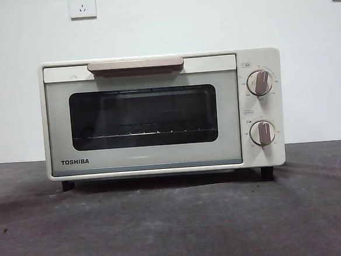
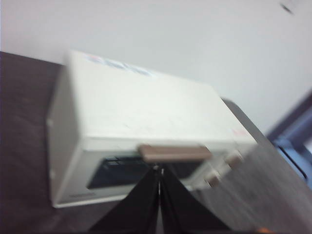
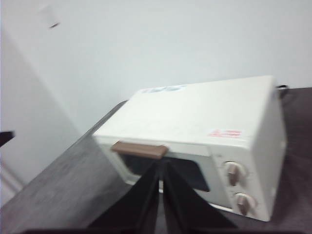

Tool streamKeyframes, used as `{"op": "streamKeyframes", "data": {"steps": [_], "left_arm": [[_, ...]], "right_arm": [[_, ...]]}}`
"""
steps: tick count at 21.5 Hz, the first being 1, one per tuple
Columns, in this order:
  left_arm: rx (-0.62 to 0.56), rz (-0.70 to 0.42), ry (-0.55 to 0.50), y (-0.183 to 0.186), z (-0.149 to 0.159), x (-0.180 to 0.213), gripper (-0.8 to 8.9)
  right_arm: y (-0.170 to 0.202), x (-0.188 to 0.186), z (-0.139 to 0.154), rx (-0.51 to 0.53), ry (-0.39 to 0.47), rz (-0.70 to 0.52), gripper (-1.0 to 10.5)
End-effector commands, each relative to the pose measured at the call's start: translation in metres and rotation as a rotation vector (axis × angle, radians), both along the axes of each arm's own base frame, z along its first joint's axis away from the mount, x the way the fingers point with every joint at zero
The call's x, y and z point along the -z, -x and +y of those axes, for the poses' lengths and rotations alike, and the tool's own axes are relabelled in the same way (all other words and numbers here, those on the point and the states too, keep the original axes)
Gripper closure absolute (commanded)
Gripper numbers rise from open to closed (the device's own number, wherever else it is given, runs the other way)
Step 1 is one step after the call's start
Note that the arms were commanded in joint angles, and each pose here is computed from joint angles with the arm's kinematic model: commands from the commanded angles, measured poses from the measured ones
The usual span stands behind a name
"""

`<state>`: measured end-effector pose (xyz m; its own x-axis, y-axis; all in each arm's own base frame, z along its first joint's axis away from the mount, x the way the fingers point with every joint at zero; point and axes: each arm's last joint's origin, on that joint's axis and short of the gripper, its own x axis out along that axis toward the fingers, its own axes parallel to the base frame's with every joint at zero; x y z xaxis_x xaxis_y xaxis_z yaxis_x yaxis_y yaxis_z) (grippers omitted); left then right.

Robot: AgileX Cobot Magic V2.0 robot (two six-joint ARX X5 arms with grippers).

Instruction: The left arm flap open the oven, the right arm pick bread and place it into oven, the left arm flap close the oven

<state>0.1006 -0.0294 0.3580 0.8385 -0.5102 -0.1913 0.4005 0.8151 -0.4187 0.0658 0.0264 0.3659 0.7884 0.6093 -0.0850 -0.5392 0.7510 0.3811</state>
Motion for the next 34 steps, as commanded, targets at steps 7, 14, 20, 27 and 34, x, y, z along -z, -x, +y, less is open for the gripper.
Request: {"op": "streamKeyframes", "data": {"steps": [7,14,20,27,34], "left_arm": [[0.203,-0.116,-0.21,0.005,-0.01,0.0,8.03],[0.205,-0.124,-0.218,0.002,-0.011,0.0,8.02],[0.206,-0.12,-0.218,0.002,-0.011,0.0,7.74],[0.208,-0.113,-0.219,0.002,-0.011,0.001,4.91],[0.207,-0.11,-0.213,0.002,-0.011,0.001,3.4]], "right_arm": [[0.003,0.01,0.002,-0.081,0.164,0.036,9.3],[0.003,0.021,0.002,-0.107,0.25,0.111,9.3],[0.002,0.021,0.003,-0.107,0.25,0.114,9.0],[0.0,0.021,0.003,-0.098,0.231,0.138,5.0],[-0.002,0.021,0.003,-0.08,0.199,0.171,4.3]]}}
